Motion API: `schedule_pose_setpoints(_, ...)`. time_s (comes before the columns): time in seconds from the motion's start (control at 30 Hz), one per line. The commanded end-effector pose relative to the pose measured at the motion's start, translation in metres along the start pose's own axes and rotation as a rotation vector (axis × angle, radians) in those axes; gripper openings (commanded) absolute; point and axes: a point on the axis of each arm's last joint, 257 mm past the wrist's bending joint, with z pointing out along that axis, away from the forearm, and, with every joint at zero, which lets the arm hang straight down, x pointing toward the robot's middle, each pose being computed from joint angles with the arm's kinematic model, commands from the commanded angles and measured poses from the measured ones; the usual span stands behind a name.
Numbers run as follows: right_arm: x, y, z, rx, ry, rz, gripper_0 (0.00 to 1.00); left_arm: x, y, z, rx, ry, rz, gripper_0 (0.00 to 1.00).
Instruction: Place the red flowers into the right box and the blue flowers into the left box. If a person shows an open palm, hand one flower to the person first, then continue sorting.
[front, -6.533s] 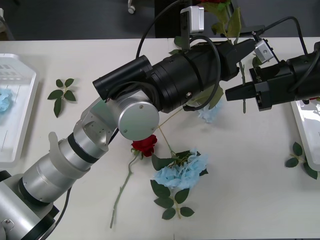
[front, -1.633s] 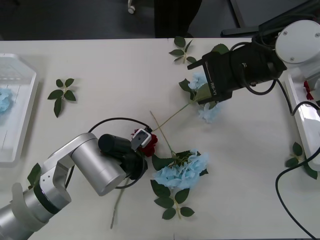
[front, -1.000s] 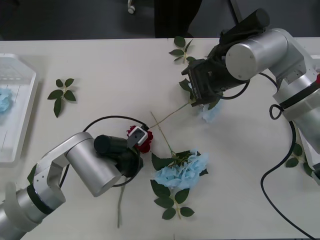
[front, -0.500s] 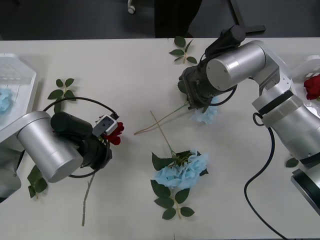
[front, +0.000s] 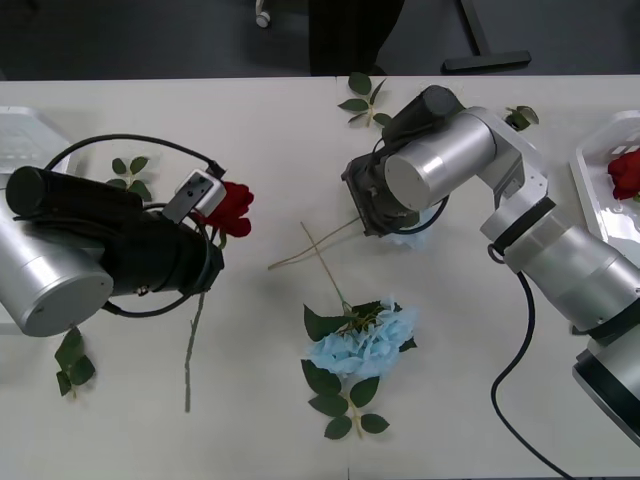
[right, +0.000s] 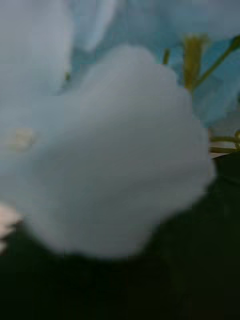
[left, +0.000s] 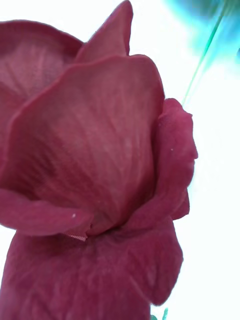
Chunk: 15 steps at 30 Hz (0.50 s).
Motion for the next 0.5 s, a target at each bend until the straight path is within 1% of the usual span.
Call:
schedule_pose_setpoints(0.03,0.030,0.030,-0.006,-0.052,0.017,-0.158,0.99,-0.086,-0.019,-0.034,0.078,-0.247,-0.023,0.00)
schedule_pose_setpoints(0.2,0.036,0.028,-0.002,-0.044,0.015,-0.239,0.98,-0.135,-0.043,-0.061,0.158,-0.409,-0.039,0.00)
schedule_pose_setpoints(0.23,0.036,0.028,-0.001,-0.043,0.012,-0.249,0.99,-0.140,-0.046,-0.063,0.165,-0.425,-0.040,0.00)
schedule_pose_setpoints(0.3,0.035,0.026,0.002,-0.039,0.001,-0.282,0.98,-0.164,-0.055,-0.077,0.188,-0.509,-0.039,0.00)
schedule_pose_setpoints(0.5,0.037,0.023,0.006,-0.029,0.002,-0.290,0.99,-0.217,-0.072,-0.109,0.243,-0.711,-0.067,0.00)
